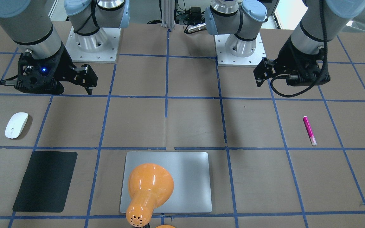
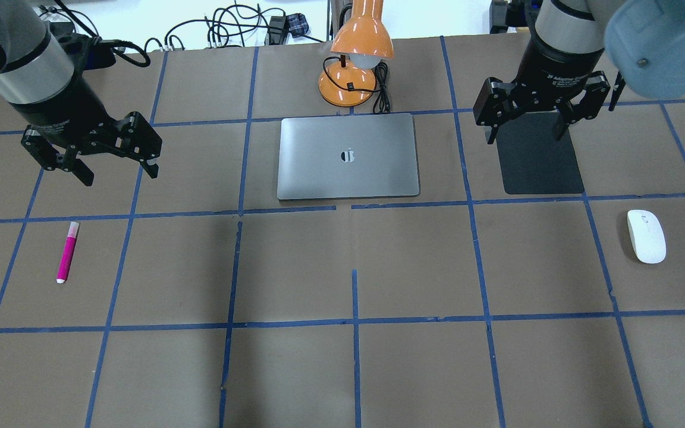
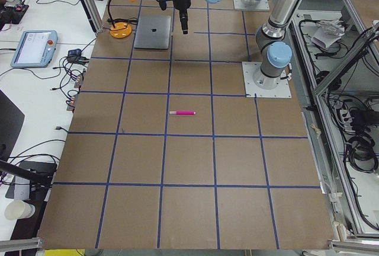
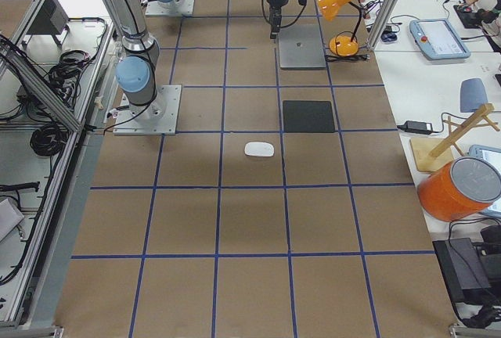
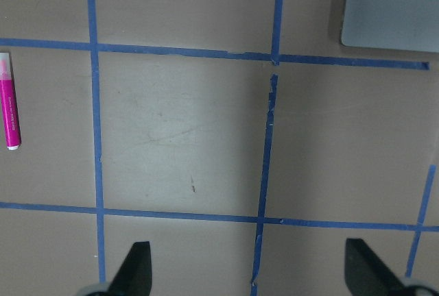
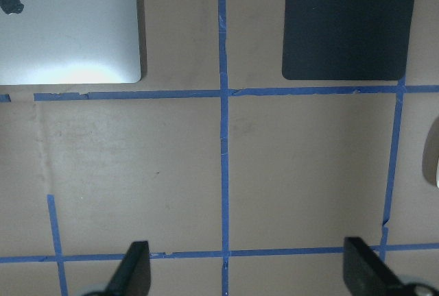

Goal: Place pen and mouse around notebook

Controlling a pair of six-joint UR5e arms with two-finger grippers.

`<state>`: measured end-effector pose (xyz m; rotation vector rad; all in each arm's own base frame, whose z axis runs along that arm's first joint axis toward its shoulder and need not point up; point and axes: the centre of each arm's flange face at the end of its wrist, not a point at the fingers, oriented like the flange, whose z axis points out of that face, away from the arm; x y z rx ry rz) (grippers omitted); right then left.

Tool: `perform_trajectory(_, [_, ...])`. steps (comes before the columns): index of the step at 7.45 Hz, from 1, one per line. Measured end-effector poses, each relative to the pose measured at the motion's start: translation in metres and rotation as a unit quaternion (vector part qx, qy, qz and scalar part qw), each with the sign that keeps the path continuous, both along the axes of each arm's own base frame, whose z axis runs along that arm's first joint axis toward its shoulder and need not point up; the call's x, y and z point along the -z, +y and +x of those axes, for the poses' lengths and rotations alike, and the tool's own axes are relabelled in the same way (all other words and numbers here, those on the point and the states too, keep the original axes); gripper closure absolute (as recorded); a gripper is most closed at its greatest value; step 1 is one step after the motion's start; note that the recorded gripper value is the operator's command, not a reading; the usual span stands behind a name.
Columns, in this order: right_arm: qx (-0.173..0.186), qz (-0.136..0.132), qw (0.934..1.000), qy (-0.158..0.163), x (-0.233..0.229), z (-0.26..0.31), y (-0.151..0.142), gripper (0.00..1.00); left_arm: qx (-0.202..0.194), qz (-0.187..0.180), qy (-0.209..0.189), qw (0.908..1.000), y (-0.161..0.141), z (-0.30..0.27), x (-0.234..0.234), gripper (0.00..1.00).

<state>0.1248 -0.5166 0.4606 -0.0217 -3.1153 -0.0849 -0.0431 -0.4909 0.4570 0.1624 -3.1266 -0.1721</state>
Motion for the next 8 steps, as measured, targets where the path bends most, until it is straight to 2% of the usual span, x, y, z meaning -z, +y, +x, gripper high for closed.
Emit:
perform_trajectory(2, [0.003,0.0,1.0,-0.001,0.006,-0.037,-0.005,0.0,-0.029,0.008,0.006,0.9995,-0.012,0.068,0.021,0.0])
perform_trajectory(3, [0.001,0.011,0.9999,-0.006,0.019,-0.077,-0.007,0.0,-0.027,0.007,0.01,0.9996,-0.016,0.104,0.038,0.0])
perform_trajectory(4, [-0.003,0.021,0.9997,-0.014,0.043,-0.128,-0.005,0.0,-0.023,0.001,0.012,0.9997,-0.016,0.138,0.061,0.0])
perform_trajectory(6, [-0.023,0.003,0.9996,-0.016,0.113,-0.228,0.006,0.0,-0.017,-0.019,0.006,0.9997,-0.017,0.191,0.115,0.0])
perform_trajectory(7, [-0.024,-0.009,0.9996,-0.006,0.147,-0.257,0.011,0.0,-0.009,-0.032,0.0,0.9994,-0.015,0.21,0.14,0.0])
perform_trajectory(8, [-0.023,-0.008,0.9997,0.003,0.178,-0.279,0.017,0.0,-0.001,-0.046,-0.008,0.9989,-0.01,0.228,0.162,0.0])
